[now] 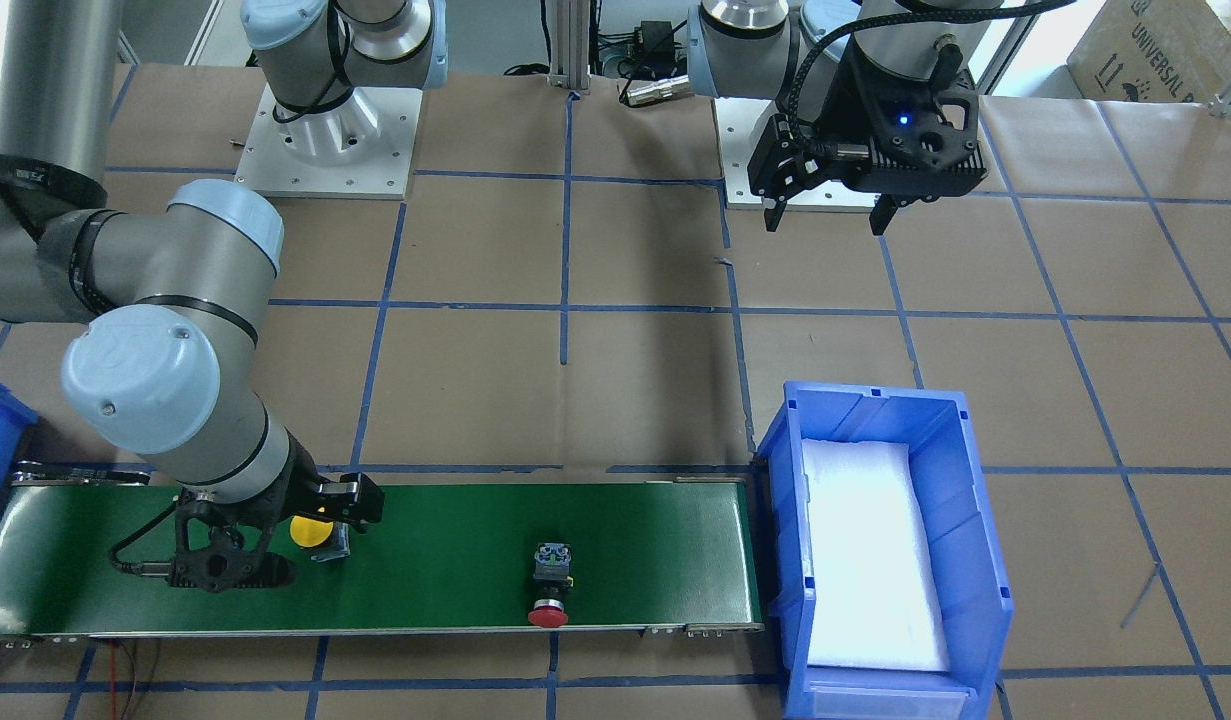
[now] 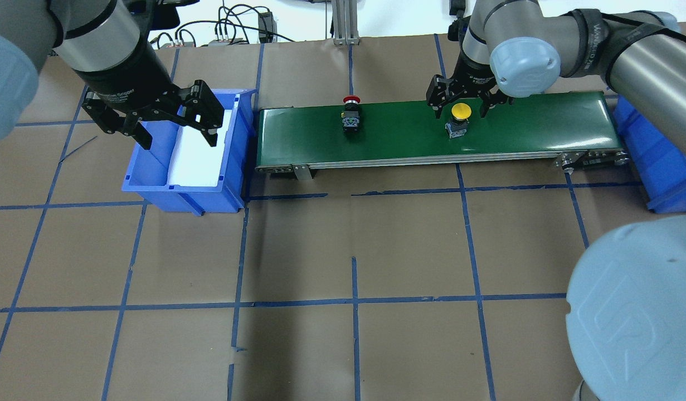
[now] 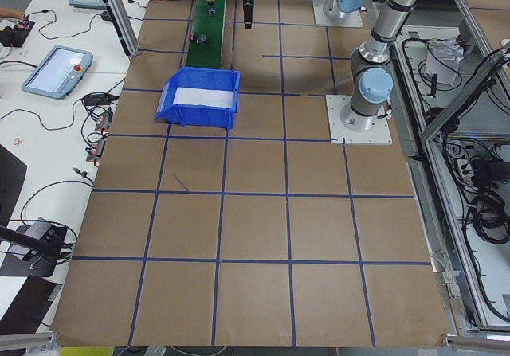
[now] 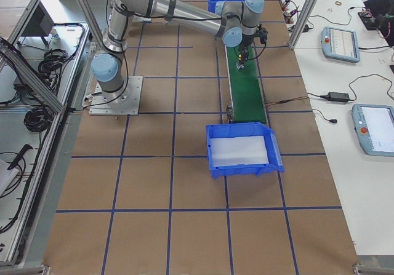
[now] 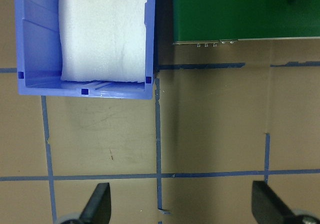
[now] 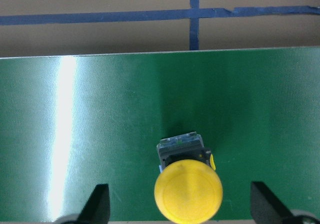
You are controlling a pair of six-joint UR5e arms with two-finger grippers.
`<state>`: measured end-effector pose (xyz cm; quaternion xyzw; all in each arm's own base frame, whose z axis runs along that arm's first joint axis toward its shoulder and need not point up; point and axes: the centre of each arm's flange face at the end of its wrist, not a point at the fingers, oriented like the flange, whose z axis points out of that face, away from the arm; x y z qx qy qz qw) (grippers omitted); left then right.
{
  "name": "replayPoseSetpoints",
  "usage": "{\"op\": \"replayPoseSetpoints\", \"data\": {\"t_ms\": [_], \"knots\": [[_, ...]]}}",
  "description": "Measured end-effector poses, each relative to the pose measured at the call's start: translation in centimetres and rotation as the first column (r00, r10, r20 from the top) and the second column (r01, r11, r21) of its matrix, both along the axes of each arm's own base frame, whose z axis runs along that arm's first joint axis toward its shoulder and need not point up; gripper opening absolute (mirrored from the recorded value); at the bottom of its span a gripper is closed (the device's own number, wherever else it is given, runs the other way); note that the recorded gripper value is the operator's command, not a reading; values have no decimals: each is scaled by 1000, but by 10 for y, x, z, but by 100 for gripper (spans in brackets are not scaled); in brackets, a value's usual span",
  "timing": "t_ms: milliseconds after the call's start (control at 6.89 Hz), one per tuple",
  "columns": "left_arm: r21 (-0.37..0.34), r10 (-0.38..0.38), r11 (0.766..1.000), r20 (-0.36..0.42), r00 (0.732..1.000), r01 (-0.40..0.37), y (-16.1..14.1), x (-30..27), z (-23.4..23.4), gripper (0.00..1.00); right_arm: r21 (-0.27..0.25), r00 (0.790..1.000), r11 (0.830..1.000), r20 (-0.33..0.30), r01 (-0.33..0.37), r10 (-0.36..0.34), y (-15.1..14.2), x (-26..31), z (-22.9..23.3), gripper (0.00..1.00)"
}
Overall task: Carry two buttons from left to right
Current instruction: 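Grasp the yellow button on the moving conveyor with the right gripper, then carry the yellow button into the far-end blue bin and release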
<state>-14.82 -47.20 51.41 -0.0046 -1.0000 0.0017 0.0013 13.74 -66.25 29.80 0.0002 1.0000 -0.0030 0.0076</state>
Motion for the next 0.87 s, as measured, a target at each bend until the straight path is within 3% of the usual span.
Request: {"op": "replayPoseSetpoints", "data": {"t_ms": [145,581,871], "knots": [[2,5,1000,14,1000,-5,-2,8,2,100,-3,1000,1000,-23,-16,16,-1,-8,1,9],[6,39,999,21,999,-39,-7,30,3,100,-6,997,999,-63,-41,40,-1,-48,18,8],[5,45,999,23,999,-46,-7,34,3,100,-9,998,1000,-66,-15,15,19,-91,69,9]]}}
